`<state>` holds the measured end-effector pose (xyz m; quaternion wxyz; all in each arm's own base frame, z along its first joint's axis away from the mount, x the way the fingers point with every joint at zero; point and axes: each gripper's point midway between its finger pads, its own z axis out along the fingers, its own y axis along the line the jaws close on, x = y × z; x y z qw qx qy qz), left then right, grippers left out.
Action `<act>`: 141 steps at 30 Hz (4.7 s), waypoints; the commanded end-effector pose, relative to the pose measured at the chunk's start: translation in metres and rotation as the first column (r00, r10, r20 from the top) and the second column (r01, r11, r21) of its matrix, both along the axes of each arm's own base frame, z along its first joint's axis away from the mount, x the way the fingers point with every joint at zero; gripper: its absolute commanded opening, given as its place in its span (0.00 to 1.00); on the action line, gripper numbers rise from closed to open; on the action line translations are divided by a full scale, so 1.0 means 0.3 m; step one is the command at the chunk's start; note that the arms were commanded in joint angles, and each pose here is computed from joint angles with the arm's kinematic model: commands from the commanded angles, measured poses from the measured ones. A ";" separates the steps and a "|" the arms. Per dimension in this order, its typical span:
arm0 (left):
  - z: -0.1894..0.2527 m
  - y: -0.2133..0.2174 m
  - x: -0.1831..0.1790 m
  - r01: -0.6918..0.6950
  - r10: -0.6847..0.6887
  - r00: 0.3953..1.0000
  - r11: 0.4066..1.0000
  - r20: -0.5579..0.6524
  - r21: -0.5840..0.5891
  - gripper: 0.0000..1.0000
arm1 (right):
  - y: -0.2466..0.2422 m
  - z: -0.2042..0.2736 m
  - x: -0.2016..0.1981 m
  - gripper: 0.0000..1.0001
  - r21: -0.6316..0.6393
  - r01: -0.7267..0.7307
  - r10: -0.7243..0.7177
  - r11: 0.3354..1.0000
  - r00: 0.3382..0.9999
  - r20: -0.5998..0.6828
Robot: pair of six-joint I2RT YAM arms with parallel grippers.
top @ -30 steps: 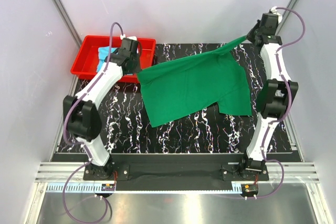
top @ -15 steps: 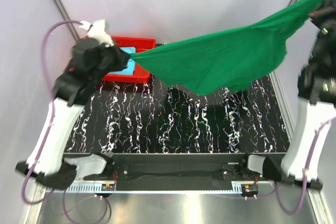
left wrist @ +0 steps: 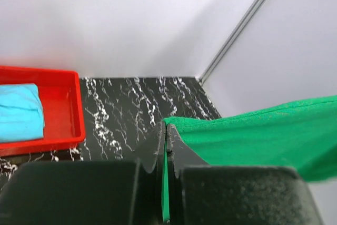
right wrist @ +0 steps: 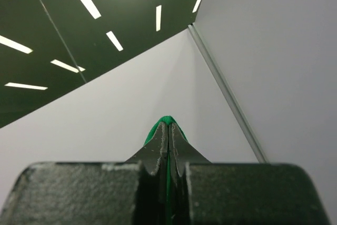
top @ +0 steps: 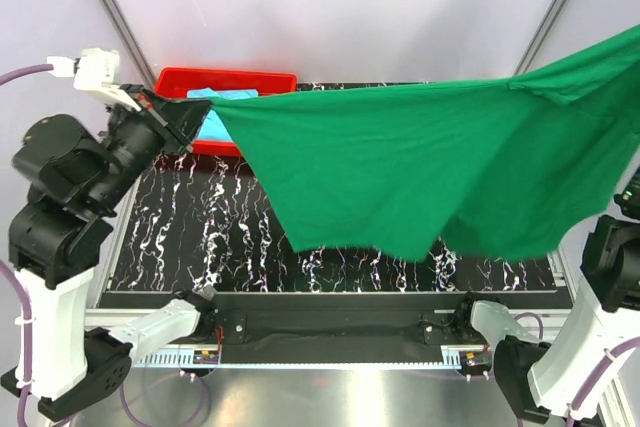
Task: Fold and stack the t-shirts
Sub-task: Flatten the tshirt out, then fold the tshirt
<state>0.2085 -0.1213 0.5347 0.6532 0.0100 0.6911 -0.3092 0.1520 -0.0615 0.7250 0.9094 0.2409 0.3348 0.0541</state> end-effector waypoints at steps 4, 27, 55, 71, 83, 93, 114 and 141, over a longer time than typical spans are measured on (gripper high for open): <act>-0.267 -0.071 0.148 0.010 0.011 0.979 0.995 -0.202 0.102 0.00 | -0.090 -0.188 0.292 0.00 0.010 0.064 -0.061 0.998 0.980 -0.188; -1.286 0.003 0.738 -0.062 0.568 0.630 0.717 -0.530 0.695 0.00 | -0.204 -1.561 1.435 0.00 0.132 -0.115 0.172 0.985 0.506 -0.845; -0.273 -0.079 0.139 0.028 -0.005 0.990 0.987 -0.143 0.155 0.00 | -0.164 -0.248 0.094 0.00 0.147 0.211 -0.186 0.967 0.969 -0.165; -0.164 0.012 0.002 -0.033 0.041 0.998 0.990 -0.057 0.135 0.00 | -0.121 -0.128 -0.163 0.00 0.049 0.283 -0.276 0.958 0.953 -0.123; -0.907 -0.129 0.515 -0.061 0.295 0.878 0.851 -0.378 0.522 0.00 | -0.312 -1.052 0.861 0.00 0.008 0.201 -0.147 0.980 0.741 -0.655; -1.337 -0.034 0.792 -0.095 0.572 0.665 0.702 -0.480 0.706 0.00 | -0.332 -1.643 1.351 0.00 0.087 0.053 0.046 0.995 0.529 -0.847; -1.401 -0.031 0.833 -0.044 0.580 0.649 0.676 -0.493 0.736 0.00 | -0.282 -1.802 1.442 0.00 0.196 -0.018 0.185 0.980 0.417 -0.890; -1.500 -0.084 0.630 0.095 0.499 0.561 0.754 -0.661 0.650 0.00 | -0.380 -1.959 1.124 0.00 0.204 0.216 0.177 0.955 0.139 -0.974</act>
